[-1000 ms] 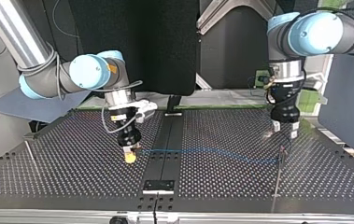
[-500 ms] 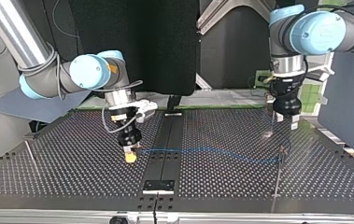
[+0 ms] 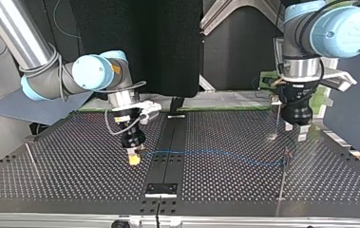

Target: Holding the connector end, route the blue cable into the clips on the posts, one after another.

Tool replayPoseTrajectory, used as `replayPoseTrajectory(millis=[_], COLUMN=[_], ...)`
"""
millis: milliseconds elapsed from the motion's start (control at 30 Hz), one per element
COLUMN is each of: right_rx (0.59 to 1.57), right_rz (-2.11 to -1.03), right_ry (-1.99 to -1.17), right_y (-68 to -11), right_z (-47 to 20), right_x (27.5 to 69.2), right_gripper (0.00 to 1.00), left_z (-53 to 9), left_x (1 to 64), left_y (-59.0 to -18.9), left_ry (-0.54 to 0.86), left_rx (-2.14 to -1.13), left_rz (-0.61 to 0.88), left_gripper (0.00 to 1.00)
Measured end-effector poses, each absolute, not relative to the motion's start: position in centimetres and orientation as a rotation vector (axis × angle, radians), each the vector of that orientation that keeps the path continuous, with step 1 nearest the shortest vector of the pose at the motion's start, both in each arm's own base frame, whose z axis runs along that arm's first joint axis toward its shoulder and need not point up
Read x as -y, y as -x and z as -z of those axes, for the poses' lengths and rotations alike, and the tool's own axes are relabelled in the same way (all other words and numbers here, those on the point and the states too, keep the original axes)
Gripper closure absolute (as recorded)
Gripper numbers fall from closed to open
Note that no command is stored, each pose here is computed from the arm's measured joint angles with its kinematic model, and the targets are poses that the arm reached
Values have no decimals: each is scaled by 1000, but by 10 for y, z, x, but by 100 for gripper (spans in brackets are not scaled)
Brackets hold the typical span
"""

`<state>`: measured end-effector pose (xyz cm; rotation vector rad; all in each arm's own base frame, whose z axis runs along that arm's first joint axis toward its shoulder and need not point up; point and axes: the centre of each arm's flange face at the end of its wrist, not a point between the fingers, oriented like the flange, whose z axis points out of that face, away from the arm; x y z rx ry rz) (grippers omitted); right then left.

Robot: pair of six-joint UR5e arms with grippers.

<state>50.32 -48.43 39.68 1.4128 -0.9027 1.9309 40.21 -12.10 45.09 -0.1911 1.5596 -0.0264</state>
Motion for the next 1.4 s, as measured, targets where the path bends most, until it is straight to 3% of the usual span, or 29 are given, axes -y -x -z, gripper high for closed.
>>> replayPoseTrajectory(millis=[333, 1200, 1400], right_rx=[905, 905, 905], right_rz=[-1931, -1931, -1933], right_ry=[-1415, -1418, -1424], right_y=[-503, -504, -506], right_z=[-396, -396, -395], right_x=[484, 483, 481], right_gripper=[100, 100, 100], left_z=[-477, -458, -462], left_x=[123, 125, 125], left_y=[-401, -380, -381], left_ry=[113, 55, 68], left_rx=[-1587, -1817, -1793], left_rz=[-33, -32, 13], left_gripper=[0, 0, 0])
